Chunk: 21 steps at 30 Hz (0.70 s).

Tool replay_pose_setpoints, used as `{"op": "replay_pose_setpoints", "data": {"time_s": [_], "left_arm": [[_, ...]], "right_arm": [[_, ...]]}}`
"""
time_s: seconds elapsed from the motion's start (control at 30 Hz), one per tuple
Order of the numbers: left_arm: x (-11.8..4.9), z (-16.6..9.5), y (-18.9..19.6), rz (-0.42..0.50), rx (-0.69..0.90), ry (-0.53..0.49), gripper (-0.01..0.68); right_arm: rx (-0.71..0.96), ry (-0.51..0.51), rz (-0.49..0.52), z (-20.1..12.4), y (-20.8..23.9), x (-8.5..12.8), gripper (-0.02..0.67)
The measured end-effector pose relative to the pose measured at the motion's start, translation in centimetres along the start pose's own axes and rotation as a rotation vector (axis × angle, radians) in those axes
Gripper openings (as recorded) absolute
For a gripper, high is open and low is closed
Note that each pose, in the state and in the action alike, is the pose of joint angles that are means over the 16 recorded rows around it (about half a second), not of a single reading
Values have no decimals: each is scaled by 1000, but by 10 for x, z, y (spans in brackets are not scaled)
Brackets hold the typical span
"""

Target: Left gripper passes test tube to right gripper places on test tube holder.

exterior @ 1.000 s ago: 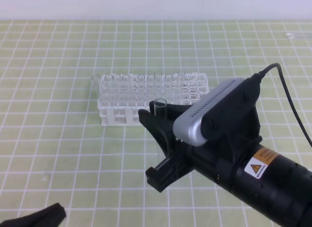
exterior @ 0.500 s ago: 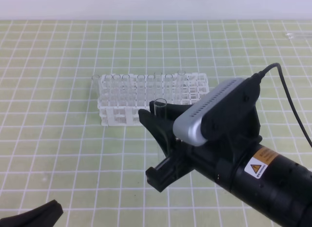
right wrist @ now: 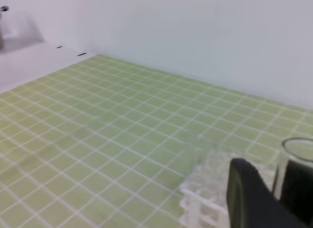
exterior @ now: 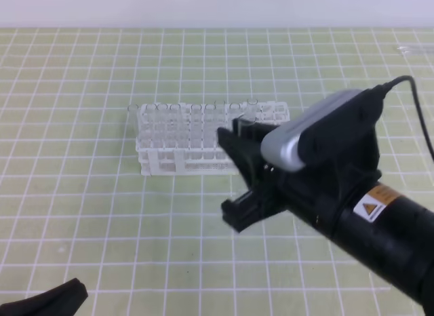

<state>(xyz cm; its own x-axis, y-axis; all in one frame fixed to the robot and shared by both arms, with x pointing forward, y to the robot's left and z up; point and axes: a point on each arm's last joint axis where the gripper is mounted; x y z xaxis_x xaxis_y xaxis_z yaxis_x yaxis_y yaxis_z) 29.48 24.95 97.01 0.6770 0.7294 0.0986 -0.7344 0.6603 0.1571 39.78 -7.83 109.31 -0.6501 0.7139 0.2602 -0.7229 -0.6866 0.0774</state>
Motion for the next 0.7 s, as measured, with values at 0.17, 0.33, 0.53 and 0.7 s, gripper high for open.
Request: {"op": "replay_pose_setpoints", "data": {"time_s": [0.17, 0.33, 0.53, 0.7], "left_arm": [[0, 0, 0, -3, -2, 2, -2], [0, 0, 0, -2, -1, 2, -2], [0, 0, 0, 0, 2, -3, -2], [0, 0, 0, 3, 2, -3, -2]], "right_arm": [[-17, 2, -73, 5, -3, -19, 90], [-39, 6, -159, 11, -5, -41, 90], [-91, 12, -264, 21, -4, -68, 90], [-135, 27, -326, 25, -4, -82, 90]]}}
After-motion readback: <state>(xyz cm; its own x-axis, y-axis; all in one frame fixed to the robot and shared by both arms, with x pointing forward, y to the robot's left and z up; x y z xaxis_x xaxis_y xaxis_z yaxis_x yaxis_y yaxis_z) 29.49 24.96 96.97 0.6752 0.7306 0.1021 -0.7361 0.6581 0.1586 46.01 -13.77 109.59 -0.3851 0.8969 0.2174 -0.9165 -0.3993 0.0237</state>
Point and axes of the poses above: a point on each arm's last joint axis where the gripper is mounted, y pointing back along that axis away from the gripper, x along the wrist's bending axis when the last joint is at zero, z = x × y, and after that the axes turned 12 degrees about -y, right-handed
